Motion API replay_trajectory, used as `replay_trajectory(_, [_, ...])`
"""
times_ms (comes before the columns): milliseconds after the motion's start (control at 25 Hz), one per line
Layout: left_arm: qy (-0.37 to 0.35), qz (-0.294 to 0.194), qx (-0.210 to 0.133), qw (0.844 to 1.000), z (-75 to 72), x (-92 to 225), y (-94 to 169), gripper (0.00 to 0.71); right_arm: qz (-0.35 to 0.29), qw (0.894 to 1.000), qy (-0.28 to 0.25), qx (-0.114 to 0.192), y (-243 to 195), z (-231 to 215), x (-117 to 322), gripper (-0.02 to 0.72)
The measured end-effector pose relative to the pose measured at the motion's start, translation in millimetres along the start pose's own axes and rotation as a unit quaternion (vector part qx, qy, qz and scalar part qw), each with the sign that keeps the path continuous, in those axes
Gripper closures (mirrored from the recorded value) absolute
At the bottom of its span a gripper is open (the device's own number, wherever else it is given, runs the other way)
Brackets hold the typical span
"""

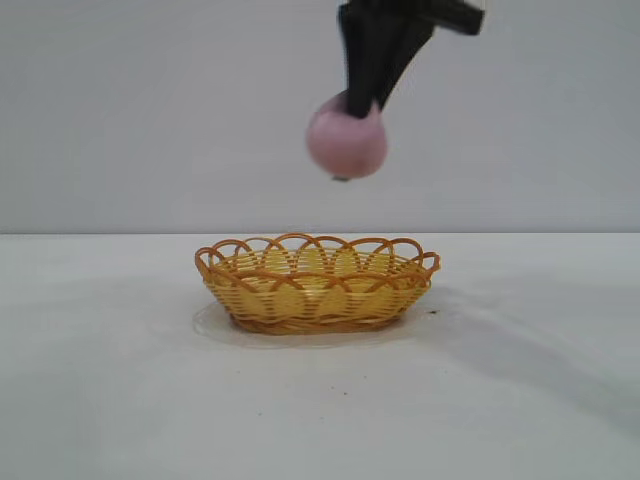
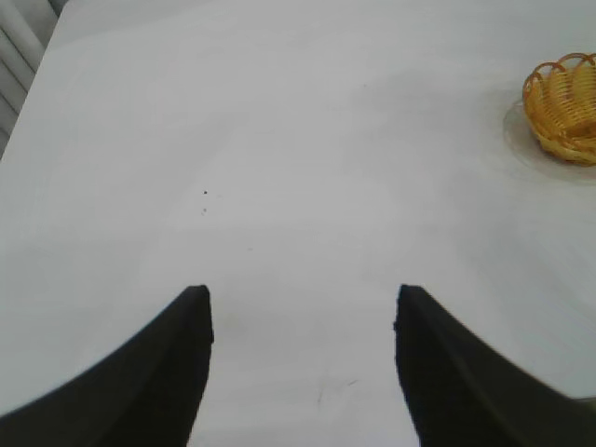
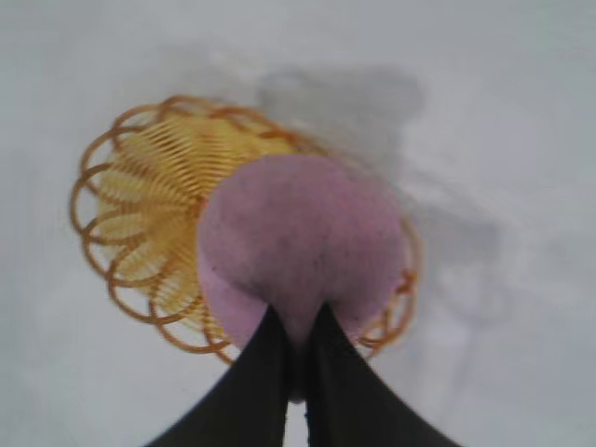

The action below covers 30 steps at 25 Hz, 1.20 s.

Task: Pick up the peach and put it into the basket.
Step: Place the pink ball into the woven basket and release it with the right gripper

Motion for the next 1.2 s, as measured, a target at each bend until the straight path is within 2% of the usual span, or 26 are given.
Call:
replay_trajectory(280, [0.001, 0.000, 0.000, 1.000, 0.0, 0, 0, 0.329, 0.049, 0.999, 0.011, 0.016, -46, 6, 0, 0.703])
replay_trajectory(520, [0.001, 0.000, 0.000, 1.000, 0.0, 0, 0, 0.329, 0.067, 0.997, 0.010, 0.023, -65, 3, 0, 0.703])
replay_trajectory(560, [0.001, 0.000, 0.000, 1.000, 0.0, 0, 0, 0.329, 0.068, 0.997, 0.010, 0.024, -66, 3, 0, 0.647])
replay_trajectory(600, [0.001, 0.000, 0.000, 1.000, 0.0, 0, 0, 0.329, 0.069, 0.997, 0.010, 0.024, -66, 3, 1, 0.647])
replay_trajectory(640, [0.001, 0.000, 0.000, 1.000, 0.0, 0, 0, 0.329, 0.070, 0.997, 0.010, 0.024, -67, 3, 1, 0.593])
replay_trajectory(760, [0.001, 0.000, 0.000, 1.000, 0.0, 0, 0, 0.329, 0.071, 0.997, 0.010, 0.024, -69, 3, 0, 0.496])
replay_trajectory(840, [0.001, 0.000, 0.000, 1.000, 0.0, 0, 0, 0.329, 0.072, 0.997, 0.009, 0.024, -70, 3, 0, 0.442])
replay_trajectory(880, [0.001, 0.000, 0.000, 1.000, 0.0, 0, 0, 0.329, 0.071, 0.997, 0.009, 0.023, -70, 3, 0, 0.454])
replay_trajectory(920, [0.001, 0.000, 0.000, 1.000, 0.0, 0, 0, 0.329, 0.071, 0.997, 0.009, 0.022, -70, 3, 0, 0.395])
replay_trajectory(1200, [0.001, 0.000, 0.000, 1.000, 0.0, 0, 0, 0.329, 0.055, 0.998, 0.007, 0.022, -60, 0, -3, 0.395])
Point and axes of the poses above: a point on each arm's last joint axis where the gripper is mounted, y pointing back along that axis away from the gripper, z along the wrist's bending axis when the last joint is at zero, x = y × z, the point moved 1 cm from there along -y, pointing out along that axis toward the gripper, and after that the axes turned 13 degrees about -y, right-handed, at the moved point
